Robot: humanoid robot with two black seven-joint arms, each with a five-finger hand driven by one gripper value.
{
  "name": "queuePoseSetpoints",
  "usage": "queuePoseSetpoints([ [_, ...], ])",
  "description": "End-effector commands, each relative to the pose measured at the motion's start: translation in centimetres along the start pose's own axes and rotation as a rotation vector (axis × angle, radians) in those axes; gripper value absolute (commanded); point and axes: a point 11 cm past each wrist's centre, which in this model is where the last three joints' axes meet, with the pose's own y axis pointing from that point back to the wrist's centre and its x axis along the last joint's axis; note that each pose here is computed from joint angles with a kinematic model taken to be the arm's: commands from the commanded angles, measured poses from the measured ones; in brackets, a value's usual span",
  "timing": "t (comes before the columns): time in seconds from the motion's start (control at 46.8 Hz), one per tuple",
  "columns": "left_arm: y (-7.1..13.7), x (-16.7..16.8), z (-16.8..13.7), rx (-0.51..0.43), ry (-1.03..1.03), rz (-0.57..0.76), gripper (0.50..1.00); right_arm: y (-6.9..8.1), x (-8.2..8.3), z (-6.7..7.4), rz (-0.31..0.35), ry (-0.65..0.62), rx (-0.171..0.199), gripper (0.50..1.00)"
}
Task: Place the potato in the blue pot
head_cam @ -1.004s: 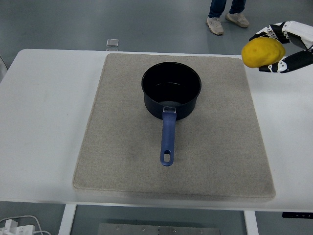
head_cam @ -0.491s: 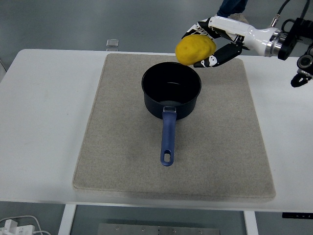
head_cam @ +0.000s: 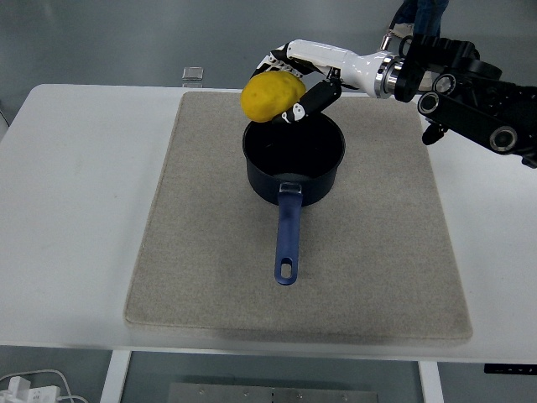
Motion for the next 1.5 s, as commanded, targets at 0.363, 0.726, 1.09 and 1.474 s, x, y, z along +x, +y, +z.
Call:
queuePoseSetpoints([
  [0.363, 0.0, 0.0, 0.0, 0.000, 0.000, 0.000, 1.000, -1.2, -3.0, 2.0, -0.040, -0.008, -0.048, 0.500],
  [0.726, 0.0, 0.0, 0.0, 0.000, 0.000, 0.000, 1.000, -0.6, -4.1, 4.4, -0.044, -0.027, -0.092, 0.500],
  [1.09, 0.0, 0.0, 0.0, 0.000, 0.000, 0.000, 1.000, -0.7, -4.5, 5.3, -0.021, -0.040, -0.110, 0.669],
  [1.474, 0.0, 0.0, 0.0, 0.000, 0.000, 0.000, 1.000, -0.6, -4.6, 5.6, -0.017, -0.045, -0.116, 0.924],
])
